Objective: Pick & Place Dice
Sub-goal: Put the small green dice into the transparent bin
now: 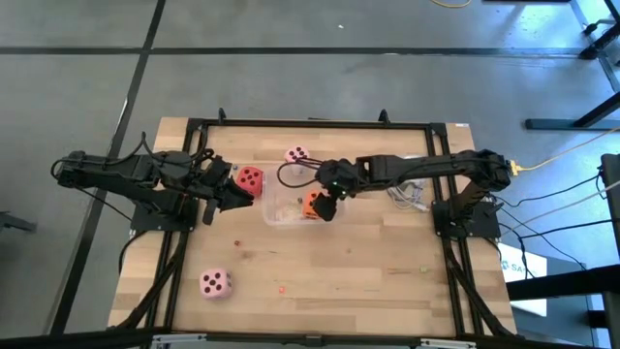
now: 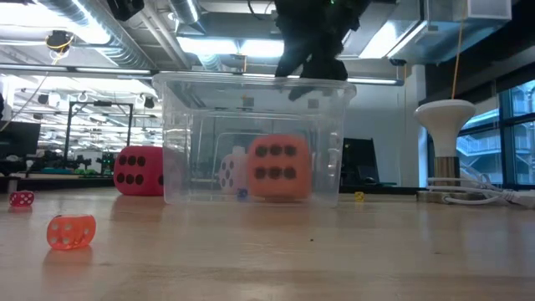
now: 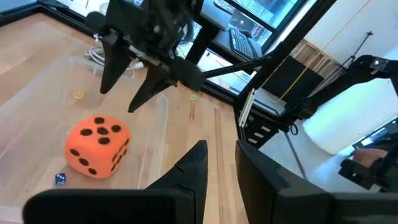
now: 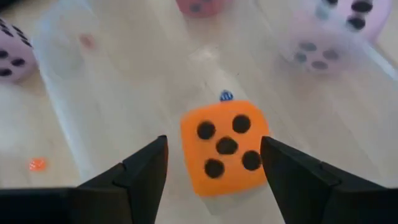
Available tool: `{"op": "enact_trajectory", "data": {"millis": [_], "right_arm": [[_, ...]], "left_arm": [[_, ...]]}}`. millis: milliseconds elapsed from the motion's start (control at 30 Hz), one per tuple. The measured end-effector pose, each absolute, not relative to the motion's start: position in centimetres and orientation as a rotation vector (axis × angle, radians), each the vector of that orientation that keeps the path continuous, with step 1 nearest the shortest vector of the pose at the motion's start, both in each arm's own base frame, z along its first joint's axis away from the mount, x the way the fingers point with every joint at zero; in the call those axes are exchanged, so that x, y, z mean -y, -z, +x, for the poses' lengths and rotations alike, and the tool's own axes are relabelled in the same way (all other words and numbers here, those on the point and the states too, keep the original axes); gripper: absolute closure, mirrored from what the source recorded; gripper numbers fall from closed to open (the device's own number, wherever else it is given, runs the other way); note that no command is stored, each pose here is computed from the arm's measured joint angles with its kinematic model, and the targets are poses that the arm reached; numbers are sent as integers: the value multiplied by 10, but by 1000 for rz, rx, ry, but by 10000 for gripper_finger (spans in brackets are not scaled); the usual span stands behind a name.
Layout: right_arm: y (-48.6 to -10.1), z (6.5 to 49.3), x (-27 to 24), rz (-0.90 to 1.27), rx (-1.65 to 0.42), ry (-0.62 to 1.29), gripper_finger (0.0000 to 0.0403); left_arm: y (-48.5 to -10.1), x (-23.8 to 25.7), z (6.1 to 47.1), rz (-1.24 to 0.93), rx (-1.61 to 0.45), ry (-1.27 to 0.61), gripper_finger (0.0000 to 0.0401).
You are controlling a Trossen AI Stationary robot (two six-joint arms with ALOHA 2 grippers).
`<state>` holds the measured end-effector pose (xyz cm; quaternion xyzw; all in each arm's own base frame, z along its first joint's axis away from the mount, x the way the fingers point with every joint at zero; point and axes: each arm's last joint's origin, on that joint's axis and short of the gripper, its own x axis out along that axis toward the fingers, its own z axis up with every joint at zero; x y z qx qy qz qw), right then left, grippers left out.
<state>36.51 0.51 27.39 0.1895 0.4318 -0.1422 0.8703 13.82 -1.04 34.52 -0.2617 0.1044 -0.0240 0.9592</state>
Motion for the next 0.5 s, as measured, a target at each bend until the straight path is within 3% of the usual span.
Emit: {"op": "enact_trajectory", "data": {"millis": [233,500], "right_arm": [[-314,362,-16,308,-906,329,180],[-348,316,-46,183,-1050,454,209]], "left_arm": [[-346,11,137,-514,-210,63,324],[-350,9,127,-386,-155,37,324]]}}
